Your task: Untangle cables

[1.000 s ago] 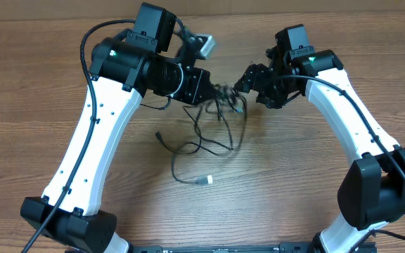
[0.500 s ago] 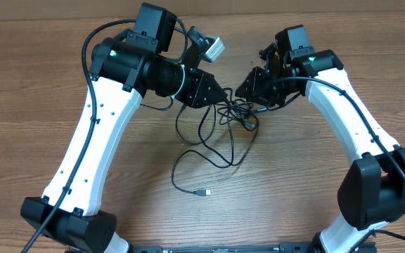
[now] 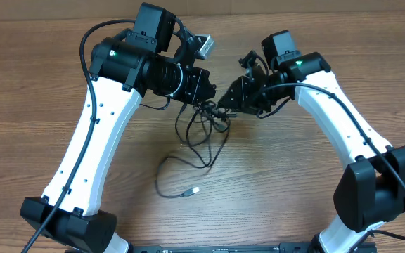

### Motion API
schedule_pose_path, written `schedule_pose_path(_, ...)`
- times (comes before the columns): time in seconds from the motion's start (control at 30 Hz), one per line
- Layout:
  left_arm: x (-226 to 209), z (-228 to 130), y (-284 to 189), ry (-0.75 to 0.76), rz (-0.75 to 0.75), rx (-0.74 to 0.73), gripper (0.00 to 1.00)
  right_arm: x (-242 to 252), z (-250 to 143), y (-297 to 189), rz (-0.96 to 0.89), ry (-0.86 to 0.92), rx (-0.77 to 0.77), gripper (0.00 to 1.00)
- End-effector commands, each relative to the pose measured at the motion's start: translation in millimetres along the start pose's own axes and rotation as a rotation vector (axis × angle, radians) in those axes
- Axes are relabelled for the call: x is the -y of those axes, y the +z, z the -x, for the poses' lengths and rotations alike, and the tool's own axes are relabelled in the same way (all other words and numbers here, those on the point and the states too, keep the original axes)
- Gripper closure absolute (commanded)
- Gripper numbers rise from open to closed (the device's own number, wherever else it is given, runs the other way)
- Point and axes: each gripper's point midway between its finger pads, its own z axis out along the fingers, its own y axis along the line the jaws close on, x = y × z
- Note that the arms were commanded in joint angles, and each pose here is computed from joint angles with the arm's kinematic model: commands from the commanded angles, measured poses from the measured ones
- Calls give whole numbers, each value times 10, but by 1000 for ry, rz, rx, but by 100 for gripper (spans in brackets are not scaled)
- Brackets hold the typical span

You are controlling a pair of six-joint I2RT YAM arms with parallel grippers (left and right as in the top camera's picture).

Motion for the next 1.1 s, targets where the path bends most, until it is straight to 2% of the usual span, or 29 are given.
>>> schedule_pose_path(0.0,70,25,-47,7,-5,18,96,-36,-25,30,27,-18,-16,54)
schedule_pose_path(0.27,40,12,-45,3,12,13,96,-40,-19,30,29,-69,-13,53)
schedule_pose_path(0.4,98,8,-46,-15,-22,10,96,-55,-34,45,29,-74,-18,63)
schedule_pose_path(0.43,173,1,-50,-19,-66,6,96,-60,-42,52,28,-78,-20,70)
schedule_pose_path(0.5,179,1,-50,-18,-69,5,96,-46,-44,59,15,-79,-19,76)
schedule_pose_path(0.7,176,-1,-51,-19,-67,5,96,26,-42,59,-26,-72,-15,85)
schedule_pose_path(0.8,173,-1,-50,-19,-66,5,96,57,-34,58,-44,-71,-11,96)
schedule_pose_path(0.87,166,-2,-50,-20,-62,5,96,68,-28,57,-50,-67,-8,96)
schedule_pose_path(1.0,-212,-56,-67,-68,158,-4,96,44,10,25,-42,-23,7,96)
schedule_pose_path(1.07,-549,-130,-153,-199,360,0,96,10,85,-71,-31,-10,36,96)
